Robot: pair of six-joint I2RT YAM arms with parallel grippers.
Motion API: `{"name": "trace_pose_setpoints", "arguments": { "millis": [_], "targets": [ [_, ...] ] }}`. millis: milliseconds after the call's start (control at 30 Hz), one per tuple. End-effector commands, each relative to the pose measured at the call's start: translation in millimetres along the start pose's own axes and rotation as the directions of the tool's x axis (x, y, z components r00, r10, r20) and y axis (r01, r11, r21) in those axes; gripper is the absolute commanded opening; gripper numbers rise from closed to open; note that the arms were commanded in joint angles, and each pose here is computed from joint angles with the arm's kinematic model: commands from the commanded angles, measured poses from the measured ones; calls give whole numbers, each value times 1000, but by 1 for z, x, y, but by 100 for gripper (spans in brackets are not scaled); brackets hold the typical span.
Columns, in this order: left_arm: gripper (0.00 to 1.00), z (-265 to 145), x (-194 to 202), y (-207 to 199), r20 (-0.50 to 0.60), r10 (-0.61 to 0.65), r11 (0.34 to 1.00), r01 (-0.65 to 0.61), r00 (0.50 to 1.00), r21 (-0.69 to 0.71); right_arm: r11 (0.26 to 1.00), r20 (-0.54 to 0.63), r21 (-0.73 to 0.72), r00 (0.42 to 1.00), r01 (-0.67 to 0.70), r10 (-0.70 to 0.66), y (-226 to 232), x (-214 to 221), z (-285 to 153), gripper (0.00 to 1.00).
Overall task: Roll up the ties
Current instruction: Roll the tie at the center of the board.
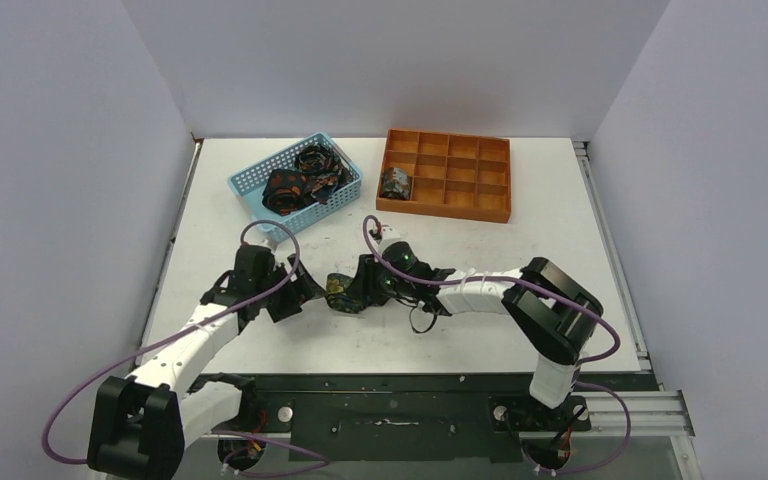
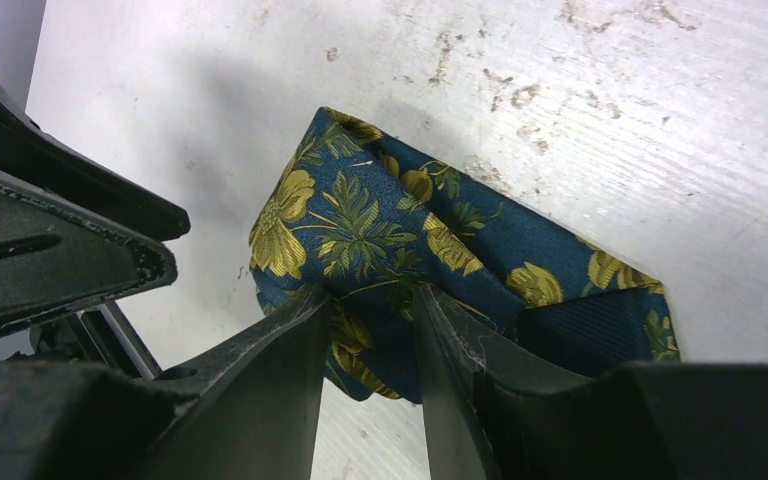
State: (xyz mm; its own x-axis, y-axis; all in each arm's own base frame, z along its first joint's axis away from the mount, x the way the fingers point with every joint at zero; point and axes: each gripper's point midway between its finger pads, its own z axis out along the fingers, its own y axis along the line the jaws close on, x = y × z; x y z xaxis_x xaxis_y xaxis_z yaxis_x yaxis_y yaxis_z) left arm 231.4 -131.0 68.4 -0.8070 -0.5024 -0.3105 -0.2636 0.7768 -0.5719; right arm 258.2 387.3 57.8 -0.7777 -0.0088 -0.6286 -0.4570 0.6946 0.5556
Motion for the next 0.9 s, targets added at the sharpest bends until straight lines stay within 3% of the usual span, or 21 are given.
{"name": "trace_pose_setpoints", "arguments": {
  "millis": [0,533,867],
  "targets": [
    [72,1,-4,-15,16,4,997,-6,1000,82,999,9,29,1000,-21,21,-19,1,-3,37],
    [60,-10,15,-8,112,-43,998,36,993,59,997,74,-66,997,41,-36,31,-56,-24,47],
    [50,-6,36,3,90,-56,997,52,994,50,995,109,-39,991,88,-83,44,-91,-17,48]
  ]
}}
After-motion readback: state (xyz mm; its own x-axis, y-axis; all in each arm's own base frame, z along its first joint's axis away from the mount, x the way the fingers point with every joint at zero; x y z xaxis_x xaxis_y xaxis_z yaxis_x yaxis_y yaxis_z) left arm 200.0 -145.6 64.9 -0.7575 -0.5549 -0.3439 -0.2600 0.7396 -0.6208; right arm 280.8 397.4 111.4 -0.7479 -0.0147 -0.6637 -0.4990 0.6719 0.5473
